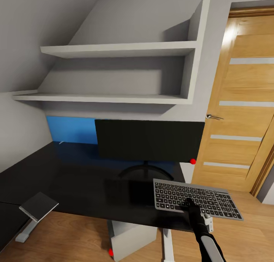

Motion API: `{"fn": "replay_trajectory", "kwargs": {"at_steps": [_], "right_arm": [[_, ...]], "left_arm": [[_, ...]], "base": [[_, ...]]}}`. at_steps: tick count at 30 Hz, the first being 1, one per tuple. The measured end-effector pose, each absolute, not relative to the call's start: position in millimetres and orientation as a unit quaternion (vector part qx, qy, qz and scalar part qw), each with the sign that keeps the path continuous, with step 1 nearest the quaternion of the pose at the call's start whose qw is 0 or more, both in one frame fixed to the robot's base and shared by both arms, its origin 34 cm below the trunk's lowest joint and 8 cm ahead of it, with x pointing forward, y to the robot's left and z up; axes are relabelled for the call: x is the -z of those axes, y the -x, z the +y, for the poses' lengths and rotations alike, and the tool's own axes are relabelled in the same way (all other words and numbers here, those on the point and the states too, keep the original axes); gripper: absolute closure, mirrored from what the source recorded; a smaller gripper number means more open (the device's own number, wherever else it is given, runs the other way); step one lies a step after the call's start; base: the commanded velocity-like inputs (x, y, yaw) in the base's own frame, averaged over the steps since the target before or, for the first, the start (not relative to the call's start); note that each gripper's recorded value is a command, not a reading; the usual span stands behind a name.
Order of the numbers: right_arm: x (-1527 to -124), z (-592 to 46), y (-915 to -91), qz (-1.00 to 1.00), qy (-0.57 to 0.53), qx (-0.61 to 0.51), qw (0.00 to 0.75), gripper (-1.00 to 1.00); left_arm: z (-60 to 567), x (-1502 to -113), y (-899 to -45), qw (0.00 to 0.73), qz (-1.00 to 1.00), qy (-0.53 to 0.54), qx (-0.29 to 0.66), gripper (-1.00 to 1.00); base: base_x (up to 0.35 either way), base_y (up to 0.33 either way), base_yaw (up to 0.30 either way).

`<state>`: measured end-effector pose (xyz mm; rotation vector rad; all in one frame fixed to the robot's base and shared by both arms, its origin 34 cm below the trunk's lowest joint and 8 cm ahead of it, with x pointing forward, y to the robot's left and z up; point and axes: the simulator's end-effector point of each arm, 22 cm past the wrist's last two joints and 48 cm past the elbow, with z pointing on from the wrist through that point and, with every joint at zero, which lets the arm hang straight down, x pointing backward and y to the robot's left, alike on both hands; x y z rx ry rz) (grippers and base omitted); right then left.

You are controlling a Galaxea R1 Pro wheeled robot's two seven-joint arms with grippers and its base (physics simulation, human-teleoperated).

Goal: In the bedroom, organize the workspace by keeping the computer under the desk, ensuring the monitor is on the desk, placing the keyboard on the desk next to the monitor, placing the mouse on the desk next to the keyboard, moving the folder from the swivel chair onto the desk next to the mouse, stacking the notebook on top of the folder with the pen on top of the notebook, and positioning the swivel chair next to the desk.

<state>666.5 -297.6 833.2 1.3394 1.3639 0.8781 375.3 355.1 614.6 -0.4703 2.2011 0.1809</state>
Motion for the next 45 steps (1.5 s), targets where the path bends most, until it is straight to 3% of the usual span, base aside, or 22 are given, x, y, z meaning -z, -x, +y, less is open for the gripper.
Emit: {"fn": "replay_trajectory", "kwargs": {"at_steps": [13,29,45], "right_arm": [[-830.1,-293.2,-665.8,0.567,-0.552,-0.361,0.493,1.0],[-814.1,-239.6,-682.9,0.629,-0.58,-0.316,0.41,1.0],[-824.6,-245.8,-689.7,0.615,-0.581,-0.314,0.431,1.0]], "left_arm": [[354.7,-614.2,-375.1,0.427,0.882,0.188,-0.072,-1.0],[352.4,-614.3,-375.8,0.427,0.881,0.188,-0.07,-1.0],[349.8,-613.9,-376.0,0.427,0.882,0.188,-0.068,-1.0]], "base": [[0.001,0.001,0.0],[0.0,0.0,0.0],[0.0,0.0,0.0]]}}
